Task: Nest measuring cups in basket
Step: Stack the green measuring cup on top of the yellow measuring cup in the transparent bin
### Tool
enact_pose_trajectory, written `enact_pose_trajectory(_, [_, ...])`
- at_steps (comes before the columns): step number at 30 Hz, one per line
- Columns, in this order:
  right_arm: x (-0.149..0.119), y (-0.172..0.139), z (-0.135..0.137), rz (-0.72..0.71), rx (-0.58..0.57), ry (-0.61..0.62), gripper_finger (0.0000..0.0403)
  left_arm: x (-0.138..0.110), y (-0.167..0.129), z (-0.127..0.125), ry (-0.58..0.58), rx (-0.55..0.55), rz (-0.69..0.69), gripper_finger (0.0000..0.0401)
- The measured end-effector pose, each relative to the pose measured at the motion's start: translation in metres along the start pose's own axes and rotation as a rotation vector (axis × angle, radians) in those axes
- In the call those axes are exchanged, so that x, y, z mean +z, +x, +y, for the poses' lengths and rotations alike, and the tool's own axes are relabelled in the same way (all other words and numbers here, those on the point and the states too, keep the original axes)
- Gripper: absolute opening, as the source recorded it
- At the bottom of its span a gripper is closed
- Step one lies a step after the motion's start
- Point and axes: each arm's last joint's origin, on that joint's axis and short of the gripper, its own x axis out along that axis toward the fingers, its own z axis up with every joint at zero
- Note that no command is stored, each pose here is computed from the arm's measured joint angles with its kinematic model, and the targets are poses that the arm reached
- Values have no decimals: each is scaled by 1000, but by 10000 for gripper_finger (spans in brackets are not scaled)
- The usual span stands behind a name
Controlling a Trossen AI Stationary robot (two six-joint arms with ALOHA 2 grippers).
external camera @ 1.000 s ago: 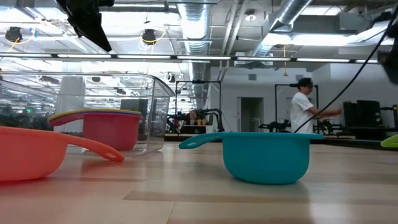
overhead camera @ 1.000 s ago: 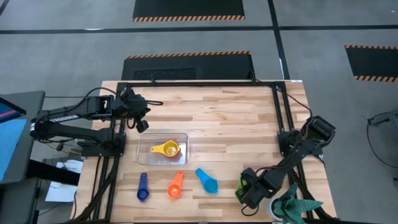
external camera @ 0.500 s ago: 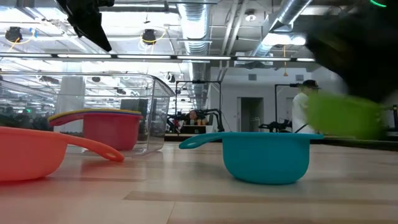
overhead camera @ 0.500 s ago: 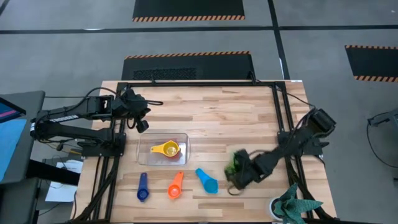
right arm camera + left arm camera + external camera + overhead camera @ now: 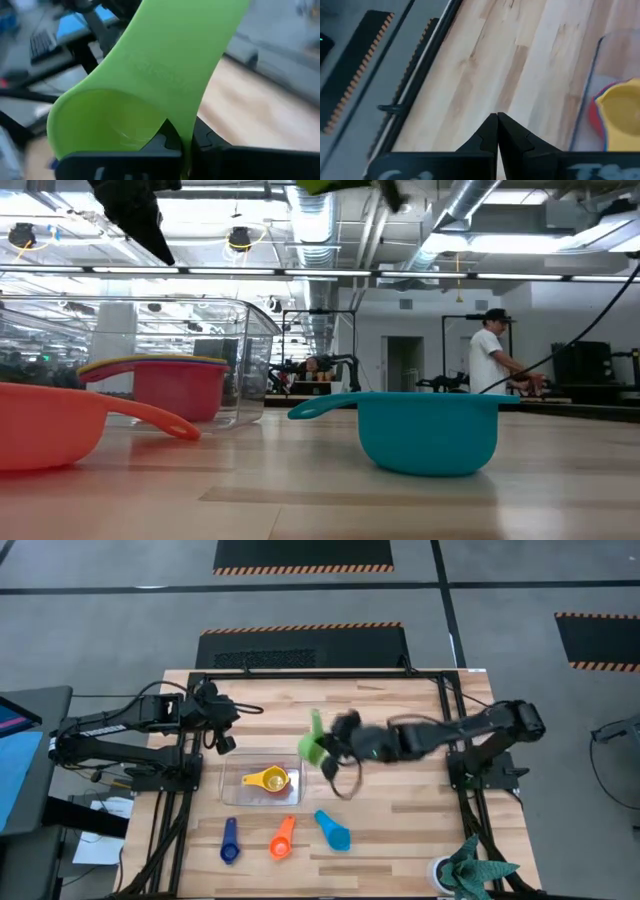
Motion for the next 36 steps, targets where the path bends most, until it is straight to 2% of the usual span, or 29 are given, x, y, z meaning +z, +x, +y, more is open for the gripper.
enact_pose_trajectory(4, [21, 35, -12, 18, 117, -258, 7, -2, 0, 2, 31, 60, 24, 0])
enact_pose_trajectory(9, [24, 86, -19, 89, 309, -487, 7, -5, 0, 4, 29, 116, 47, 0])
enact_pose_trajectory(15, [13, 138, -13, 214, 430, -672, 7, -13, -2, 7, 6, 229, 119, 0])
enact_pose_trajectory(21, [-3, 163, 7, 340, 517, -852, 7, -22, -4, 11, -74, 367, 178, 0])
enact_pose_trajectory(29, [-20, 184, 26, 380, 566, -956, 7, -22, -5, 11, -81, 368, 181, 0])
enact_pose_trajectory(36, [-47, 197, 30, 447, 576, -998, 10, -22, -4, 11, -96, 364, 178, 0])
